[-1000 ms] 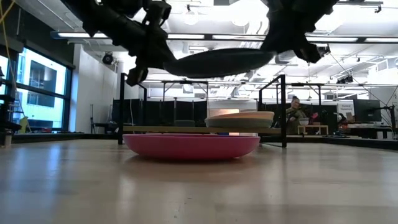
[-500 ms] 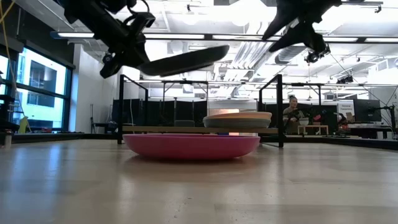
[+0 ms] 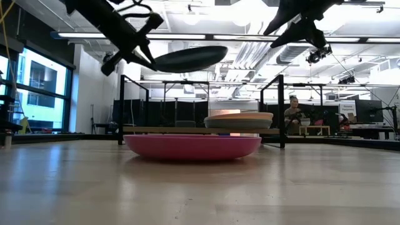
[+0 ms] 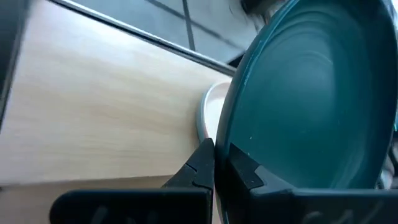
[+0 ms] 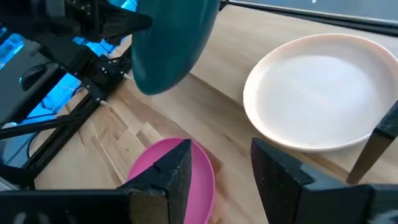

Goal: Place and stack plates onto a shelf
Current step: Put the dark green plate on the shelf

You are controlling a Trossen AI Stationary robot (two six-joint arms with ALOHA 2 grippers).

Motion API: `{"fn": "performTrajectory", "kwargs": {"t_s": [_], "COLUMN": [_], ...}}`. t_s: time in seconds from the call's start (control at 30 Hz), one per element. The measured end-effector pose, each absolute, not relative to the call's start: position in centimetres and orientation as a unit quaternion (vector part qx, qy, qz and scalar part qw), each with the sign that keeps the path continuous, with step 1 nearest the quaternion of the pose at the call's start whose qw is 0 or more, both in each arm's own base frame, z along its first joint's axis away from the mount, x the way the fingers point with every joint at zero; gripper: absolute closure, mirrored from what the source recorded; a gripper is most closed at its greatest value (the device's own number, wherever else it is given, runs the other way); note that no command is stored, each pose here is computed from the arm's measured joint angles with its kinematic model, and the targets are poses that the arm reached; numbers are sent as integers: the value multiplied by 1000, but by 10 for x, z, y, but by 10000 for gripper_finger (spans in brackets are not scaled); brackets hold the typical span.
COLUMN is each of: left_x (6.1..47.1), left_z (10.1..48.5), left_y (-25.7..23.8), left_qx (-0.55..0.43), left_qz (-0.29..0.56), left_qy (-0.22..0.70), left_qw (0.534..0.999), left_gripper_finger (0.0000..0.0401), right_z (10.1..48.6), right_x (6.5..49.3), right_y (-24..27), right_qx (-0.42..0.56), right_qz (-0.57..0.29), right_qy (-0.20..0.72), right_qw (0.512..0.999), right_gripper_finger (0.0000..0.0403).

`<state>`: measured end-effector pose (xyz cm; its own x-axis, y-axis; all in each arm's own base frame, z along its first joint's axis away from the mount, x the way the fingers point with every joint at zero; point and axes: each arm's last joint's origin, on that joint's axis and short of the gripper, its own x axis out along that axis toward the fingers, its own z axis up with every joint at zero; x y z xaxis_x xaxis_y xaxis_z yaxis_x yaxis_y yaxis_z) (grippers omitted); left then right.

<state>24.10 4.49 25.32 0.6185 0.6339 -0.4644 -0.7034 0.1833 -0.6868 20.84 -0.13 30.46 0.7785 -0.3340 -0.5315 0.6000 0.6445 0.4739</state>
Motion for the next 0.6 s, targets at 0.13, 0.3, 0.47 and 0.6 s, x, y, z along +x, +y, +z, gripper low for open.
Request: {"fn": "performTrajectory", "kwargs": {"t_s": [0.13, 0.3, 0.47, 0.6], "left_x": [240, 238, 252, 262], "left_z": [249, 232, 207, 181], "left_y": [19, -3, -7, -4], "left_qx": [-483, -488, -507, -525], "left_qz": [463, 517, 536, 560], "left_qy": [-2, -72, -85, -90], "left_qw": [743, 700, 669, 635], "left_gripper_finger": [401, 401, 401, 401], "right_z": [304, 304, 304, 304], "right_x": [208, 208, 208, 208], "right_y": [-2, -3, -7, -9], "right_qx": [316, 306, 305, 309], "right_qz": [-270, -281, -286, -285], "right_qy": [203, 200, 198, 200], "right_qw": [887, 888, 886, 885], "right_gripper_finger": [256, 256, 256, 256]}}
